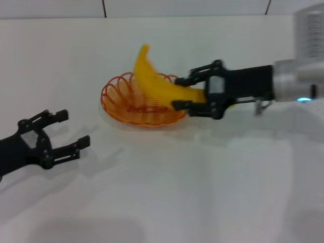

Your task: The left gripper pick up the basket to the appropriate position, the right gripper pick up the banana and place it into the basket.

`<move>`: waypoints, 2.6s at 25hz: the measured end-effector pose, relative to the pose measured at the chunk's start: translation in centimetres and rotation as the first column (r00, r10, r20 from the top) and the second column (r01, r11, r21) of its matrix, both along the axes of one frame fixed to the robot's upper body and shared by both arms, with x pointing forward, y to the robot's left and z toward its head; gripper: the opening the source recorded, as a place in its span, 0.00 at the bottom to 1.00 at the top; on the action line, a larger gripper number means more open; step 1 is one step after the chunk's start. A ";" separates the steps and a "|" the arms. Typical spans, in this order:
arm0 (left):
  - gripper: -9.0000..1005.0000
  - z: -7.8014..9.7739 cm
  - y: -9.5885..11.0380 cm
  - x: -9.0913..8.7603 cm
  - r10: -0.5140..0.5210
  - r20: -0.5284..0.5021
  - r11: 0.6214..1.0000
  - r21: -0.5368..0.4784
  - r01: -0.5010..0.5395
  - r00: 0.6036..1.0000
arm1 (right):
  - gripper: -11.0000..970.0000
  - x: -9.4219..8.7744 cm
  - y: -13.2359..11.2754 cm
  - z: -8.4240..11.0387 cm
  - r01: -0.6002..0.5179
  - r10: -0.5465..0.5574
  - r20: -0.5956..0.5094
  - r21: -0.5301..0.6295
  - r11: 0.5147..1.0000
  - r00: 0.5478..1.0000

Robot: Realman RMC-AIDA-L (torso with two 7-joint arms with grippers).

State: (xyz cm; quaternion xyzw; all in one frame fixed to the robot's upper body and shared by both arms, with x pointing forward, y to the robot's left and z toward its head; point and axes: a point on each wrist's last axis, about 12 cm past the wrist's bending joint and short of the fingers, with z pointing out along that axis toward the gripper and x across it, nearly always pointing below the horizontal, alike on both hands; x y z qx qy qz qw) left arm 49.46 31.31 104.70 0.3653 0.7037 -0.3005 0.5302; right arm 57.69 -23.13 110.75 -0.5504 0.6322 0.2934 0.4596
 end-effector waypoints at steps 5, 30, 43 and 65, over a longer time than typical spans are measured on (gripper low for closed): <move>0.89 0.2 -0.8 0.8 -0.026 -0.001 1.000 -0.007 0.026 1.000 | 0.48 1.7 4.1 -0.1 -0.035 0.037 0.027 -0.069 0.997 0.999; 0.89 -0.2 -0.2 0.1 -0.007 -0.021 1.000 -0.007 0.007 1.000 | 0.89 -0.9 -0.6 0.2 0.121 -0.121 0.006 0.022 0.992 0.993; 0.89 -0.4 1.1 -0.4 0.073 0.002 0.997 -0.002 -0.073 0.997 | 0.88 -5.7 -8.8 -4.8 0.345 -0.334 -0.104 0.109 0.932 0.937; 0.89 -0.5 1.0 -0.4 0.070 0.026 0.997 0.007 -0.071 0.997 | 0.88 -6.4 -9.0 -5.2 0.355 -0.350 -0.056 0.141 0.924 0.935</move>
